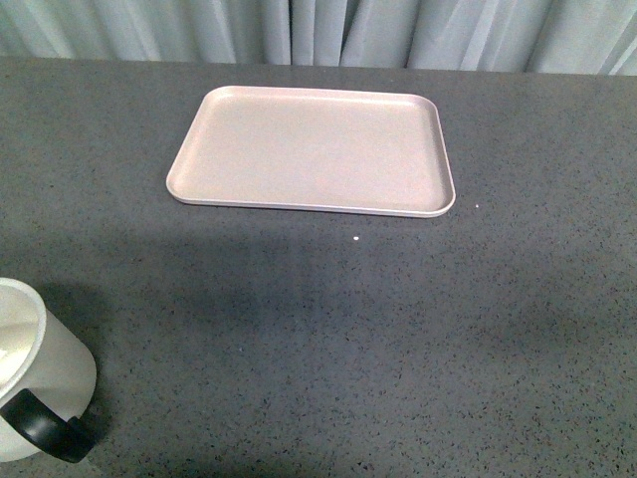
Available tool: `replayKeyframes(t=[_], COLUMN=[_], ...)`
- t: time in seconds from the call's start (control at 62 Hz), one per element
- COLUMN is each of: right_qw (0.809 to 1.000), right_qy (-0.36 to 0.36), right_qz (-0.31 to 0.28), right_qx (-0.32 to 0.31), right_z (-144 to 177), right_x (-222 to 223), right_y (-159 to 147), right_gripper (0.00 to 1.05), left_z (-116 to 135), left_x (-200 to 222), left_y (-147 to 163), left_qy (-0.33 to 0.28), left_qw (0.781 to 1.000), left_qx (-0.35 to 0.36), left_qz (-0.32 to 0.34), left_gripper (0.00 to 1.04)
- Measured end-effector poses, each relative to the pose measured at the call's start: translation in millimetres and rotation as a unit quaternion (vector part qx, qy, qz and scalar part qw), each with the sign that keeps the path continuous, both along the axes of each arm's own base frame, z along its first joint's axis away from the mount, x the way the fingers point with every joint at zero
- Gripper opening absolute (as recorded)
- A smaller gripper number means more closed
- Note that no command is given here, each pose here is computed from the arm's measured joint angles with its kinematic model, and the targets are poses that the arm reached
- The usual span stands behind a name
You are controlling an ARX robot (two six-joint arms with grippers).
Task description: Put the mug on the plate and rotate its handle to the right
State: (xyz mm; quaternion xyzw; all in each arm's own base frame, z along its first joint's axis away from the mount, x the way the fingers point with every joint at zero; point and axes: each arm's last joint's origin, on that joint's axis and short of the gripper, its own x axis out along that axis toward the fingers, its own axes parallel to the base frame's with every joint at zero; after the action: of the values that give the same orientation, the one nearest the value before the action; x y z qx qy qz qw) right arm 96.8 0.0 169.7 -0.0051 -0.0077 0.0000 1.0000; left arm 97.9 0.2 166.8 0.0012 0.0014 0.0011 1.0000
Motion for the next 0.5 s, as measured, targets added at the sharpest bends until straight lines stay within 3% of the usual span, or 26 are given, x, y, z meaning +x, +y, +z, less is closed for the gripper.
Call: replayKeyframes(t=[0.065,0.145,0.194,0.339,0.5], right_qw=[1.0,1.0,1.0,1.0,1.0], right_qy=[0.0,0.0,0.0,0.0,0.0], right_qz=[0.0,-0.001,0.0,0.0,0.0], right_qx=[0.0,0.0,0.0,0.0,0.0], right_z=[0,0,0,0,0], right_x=[0,0,0,0,0], right_y=[0,0,0,0,0], right_gripper=[0.95,0.95,0.95,0.95,0.95], left_z=[-1,4,10,24,10], left_x=[0,3,10,41,62], left_y=[0,-7,-14,-28,-38], left_qy=[0.024,0.186,0.241,0.28,0.332], left_qw=[1.0,0.981,0.969,0.96,0.943], left_qx=[-0.012,-0.049,-0.045,-0.01,0.03], left_qz=[0.008,0.031,0.019,0.003,-0.008], left_gripper=[0.95,0.95,0.95,0.95,0.95])
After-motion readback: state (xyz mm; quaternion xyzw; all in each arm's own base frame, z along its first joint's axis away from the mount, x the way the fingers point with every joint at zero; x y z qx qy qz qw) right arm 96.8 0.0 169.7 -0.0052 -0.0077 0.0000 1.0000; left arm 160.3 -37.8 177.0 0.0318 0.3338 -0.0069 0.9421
